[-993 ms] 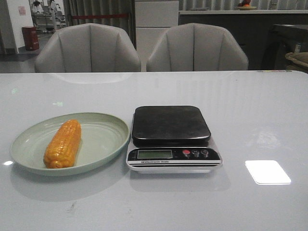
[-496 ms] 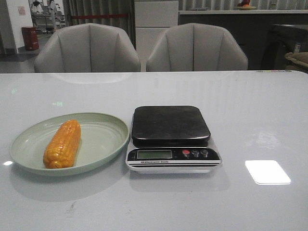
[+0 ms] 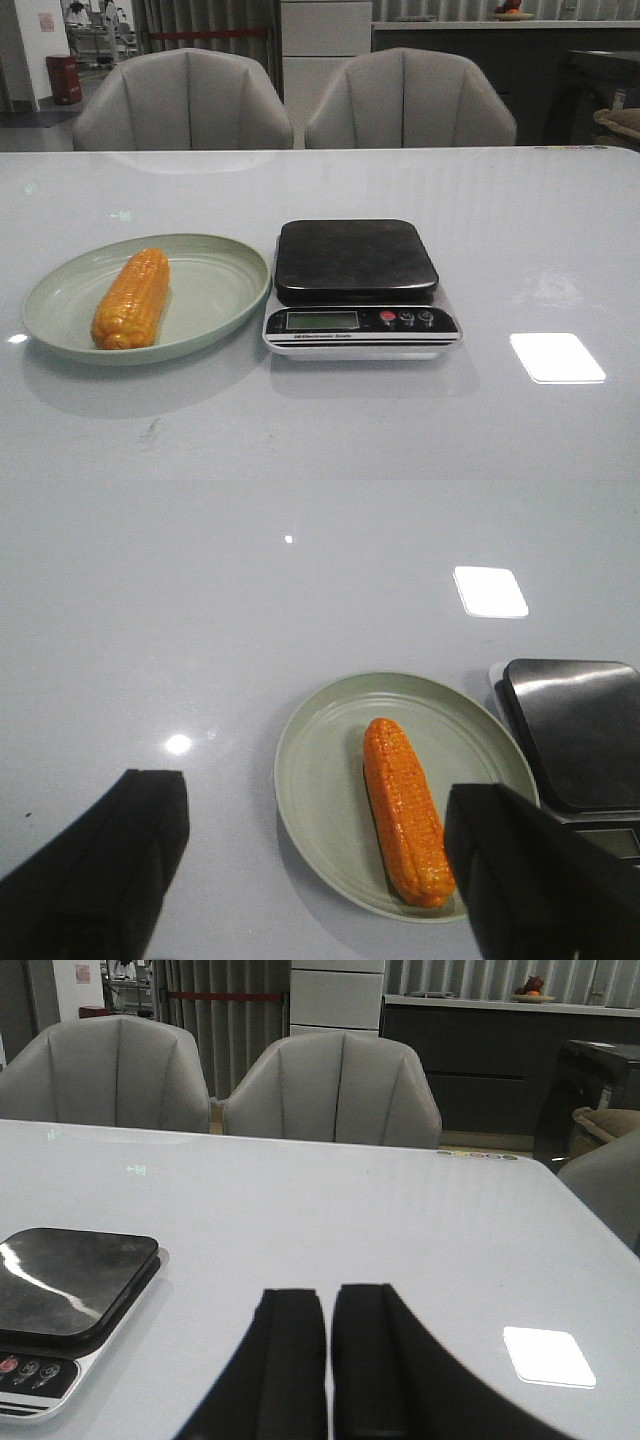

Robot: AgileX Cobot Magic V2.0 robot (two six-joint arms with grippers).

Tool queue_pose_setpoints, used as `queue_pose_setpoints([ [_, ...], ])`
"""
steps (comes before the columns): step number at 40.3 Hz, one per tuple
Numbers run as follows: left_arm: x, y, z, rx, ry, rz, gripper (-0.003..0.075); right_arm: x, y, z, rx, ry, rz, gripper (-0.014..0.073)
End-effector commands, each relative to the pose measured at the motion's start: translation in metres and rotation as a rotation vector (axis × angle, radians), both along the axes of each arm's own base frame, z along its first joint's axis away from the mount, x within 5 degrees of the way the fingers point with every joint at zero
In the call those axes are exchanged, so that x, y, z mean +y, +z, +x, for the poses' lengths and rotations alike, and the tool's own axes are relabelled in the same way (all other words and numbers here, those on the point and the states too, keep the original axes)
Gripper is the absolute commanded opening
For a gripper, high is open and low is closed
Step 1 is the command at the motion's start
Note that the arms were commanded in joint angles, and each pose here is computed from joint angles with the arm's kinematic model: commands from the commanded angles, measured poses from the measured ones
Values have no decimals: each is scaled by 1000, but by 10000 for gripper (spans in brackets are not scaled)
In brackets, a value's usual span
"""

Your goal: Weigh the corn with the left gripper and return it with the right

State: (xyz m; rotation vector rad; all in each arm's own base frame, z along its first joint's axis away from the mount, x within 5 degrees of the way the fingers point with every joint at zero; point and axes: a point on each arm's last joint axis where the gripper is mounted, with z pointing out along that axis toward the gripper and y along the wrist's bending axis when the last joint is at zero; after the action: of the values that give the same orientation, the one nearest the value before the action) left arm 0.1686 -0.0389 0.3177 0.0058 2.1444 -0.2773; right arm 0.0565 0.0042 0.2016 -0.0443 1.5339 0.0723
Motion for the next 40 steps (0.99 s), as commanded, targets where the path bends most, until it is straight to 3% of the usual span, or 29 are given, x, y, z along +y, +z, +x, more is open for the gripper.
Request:
queue_pose_setpoints([
  [1,-13,12,21,-44,-34,-25,587,0,7,-2,-97,-3,-5,199],
  [20,-84,-40,99,282,-176,48,587,0,7,-2,-97,-3,-5,199],
  [40,-103,-93,133,483,-149,59,586,0,7,-2,-97,-3,-5,199],
])
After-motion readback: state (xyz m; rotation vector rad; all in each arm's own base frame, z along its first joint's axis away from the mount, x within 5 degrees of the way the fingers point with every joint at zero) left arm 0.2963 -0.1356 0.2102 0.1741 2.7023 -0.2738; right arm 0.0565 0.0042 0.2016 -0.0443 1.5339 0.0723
